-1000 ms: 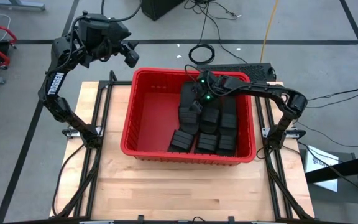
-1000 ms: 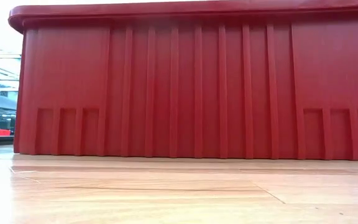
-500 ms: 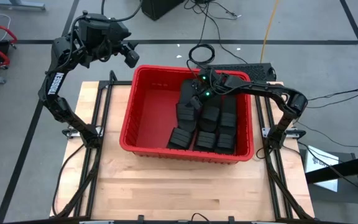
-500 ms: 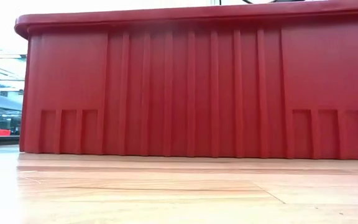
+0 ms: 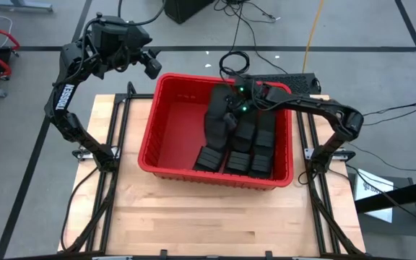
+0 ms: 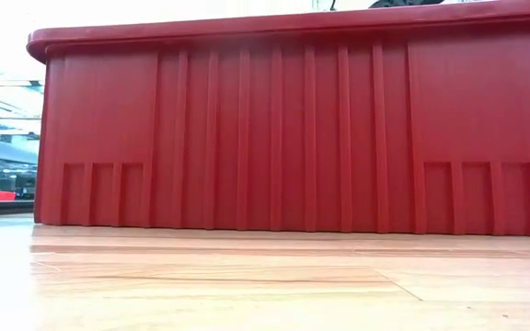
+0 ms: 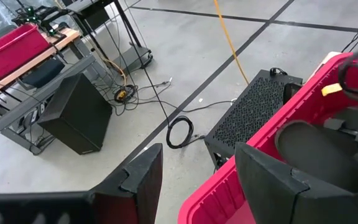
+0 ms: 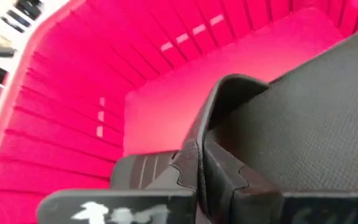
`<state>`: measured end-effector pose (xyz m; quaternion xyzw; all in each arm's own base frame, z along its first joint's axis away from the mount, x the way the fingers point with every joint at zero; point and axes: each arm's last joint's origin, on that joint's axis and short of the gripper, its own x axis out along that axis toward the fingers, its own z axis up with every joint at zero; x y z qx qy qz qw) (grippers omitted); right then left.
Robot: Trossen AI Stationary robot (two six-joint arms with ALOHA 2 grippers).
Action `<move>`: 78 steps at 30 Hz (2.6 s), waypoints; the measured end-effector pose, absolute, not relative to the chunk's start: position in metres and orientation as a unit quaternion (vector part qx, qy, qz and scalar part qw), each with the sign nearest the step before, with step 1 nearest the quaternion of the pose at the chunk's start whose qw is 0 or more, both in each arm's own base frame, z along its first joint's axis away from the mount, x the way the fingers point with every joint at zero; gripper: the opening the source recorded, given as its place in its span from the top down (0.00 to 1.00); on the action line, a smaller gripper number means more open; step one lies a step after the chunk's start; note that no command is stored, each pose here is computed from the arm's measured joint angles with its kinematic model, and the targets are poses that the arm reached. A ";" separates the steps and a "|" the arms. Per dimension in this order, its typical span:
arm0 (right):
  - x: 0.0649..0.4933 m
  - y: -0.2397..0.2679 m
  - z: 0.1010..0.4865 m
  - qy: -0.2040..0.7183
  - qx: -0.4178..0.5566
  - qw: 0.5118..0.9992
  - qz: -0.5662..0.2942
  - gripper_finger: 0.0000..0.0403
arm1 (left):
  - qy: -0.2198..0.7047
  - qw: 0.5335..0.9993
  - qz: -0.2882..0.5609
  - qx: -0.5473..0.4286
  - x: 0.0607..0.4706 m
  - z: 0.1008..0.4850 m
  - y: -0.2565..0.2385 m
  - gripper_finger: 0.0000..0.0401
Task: Pick and place slides into bin
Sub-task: Put the black slide into the red bin
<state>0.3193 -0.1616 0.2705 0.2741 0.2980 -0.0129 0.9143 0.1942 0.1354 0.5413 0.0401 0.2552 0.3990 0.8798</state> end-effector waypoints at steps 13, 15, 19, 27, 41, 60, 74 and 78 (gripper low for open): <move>0.316 -0.154 0.284 0.278 0.344 0.897 -0.008 1.00 | 0.261 0.879 0.397 0.035 0.194 0.540 0.135 0.51; 0.316 -0.153 0.285 0.274 0.372 0.887 0.006 1.00 | 0.260 0.879 0.398 0.034 0.194 0.540 0.135 0.51; 0.319 -0.153 0.290 0.255 0.402 0.879 0.020 1.00 | 0.261 0.879 0.398 0.031 0.194 0.540 0.135 0.51; 0.318 -0.161 0.283 0.213 0.448 0.868 0.012 1.00 | 0.269 0.877 0.398 0.024 0.193 0.538 0.134 0.51; 0.286 -0.158 0.211 0.109 0.563 0.819 0.027 1.00 | 0.273 0.876 0.396 0.031 0.193 0.538 0.134 0.51; 0.275 -0.175 0.207 0.112 0.566 0.816 -0.001 0.99 | 0.274 0.876 0.394 0.037 0.193 0.538 0.134 0.51; 0.275 -0.175 0.207 0.109 0.572 0.813 -0.005 0.68 | 0.274 0.876 0.394 0.037 0.193 0.538 0.134 0.51; 0.275 -0.175 0.207 0.110 0.589 0.800 -0.005 0.54 | 0.275 0.876 0.394 0.036 0.193 0.538 0.134 0.51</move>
